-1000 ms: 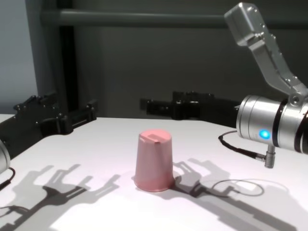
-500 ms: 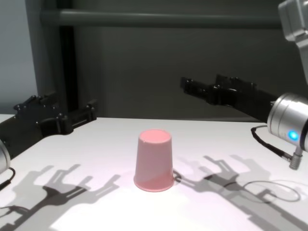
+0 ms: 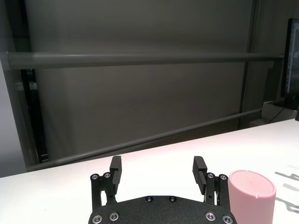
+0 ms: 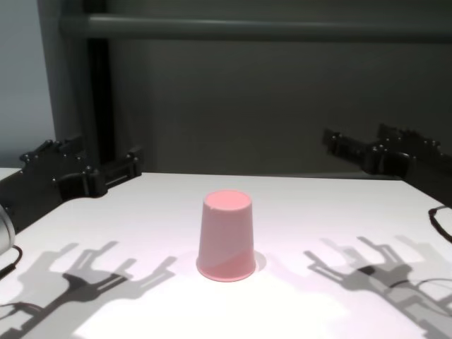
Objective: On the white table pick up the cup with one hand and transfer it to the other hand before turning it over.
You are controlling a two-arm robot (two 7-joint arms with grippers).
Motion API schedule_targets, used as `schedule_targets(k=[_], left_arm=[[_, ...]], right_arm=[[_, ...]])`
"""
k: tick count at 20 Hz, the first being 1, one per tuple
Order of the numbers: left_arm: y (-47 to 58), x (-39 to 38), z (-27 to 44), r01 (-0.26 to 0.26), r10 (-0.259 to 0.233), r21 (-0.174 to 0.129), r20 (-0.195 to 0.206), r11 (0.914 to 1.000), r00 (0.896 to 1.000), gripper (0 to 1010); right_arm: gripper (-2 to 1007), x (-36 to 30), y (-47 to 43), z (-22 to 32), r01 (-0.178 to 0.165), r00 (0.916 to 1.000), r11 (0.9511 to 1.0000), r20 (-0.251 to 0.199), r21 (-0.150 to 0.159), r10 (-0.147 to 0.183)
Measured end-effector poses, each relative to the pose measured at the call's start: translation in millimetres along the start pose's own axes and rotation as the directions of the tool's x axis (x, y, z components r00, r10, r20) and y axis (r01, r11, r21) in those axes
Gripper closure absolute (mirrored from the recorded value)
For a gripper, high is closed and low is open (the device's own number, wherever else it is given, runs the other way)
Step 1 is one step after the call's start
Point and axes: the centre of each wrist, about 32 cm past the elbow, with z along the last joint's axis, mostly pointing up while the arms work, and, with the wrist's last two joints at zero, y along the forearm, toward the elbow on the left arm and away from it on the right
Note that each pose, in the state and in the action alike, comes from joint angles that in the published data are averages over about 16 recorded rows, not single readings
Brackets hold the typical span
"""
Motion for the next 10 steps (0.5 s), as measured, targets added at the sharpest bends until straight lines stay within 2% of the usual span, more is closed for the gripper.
schedule_targets(k=[6, 10], left_arm=[[0.0, 0.0, 0.0, 0.0, 0.0, 0.0, 0.0, 1.0, 1.0, 9], [0.0, 0.0, 0.0, 0.0, 0.0, 0.0, 0.0, 1.0, 1.0, 9]], right_arm=[[5, 8.2, -18.5, -4.7, 0.063, 0.9979, 0.9979, -0.014, 0.016, -0.063], [5, 11.0, -27.6, -8.0, 0.095, 0.9952, 0.9951, -0.025, 0.028, -0.094]])
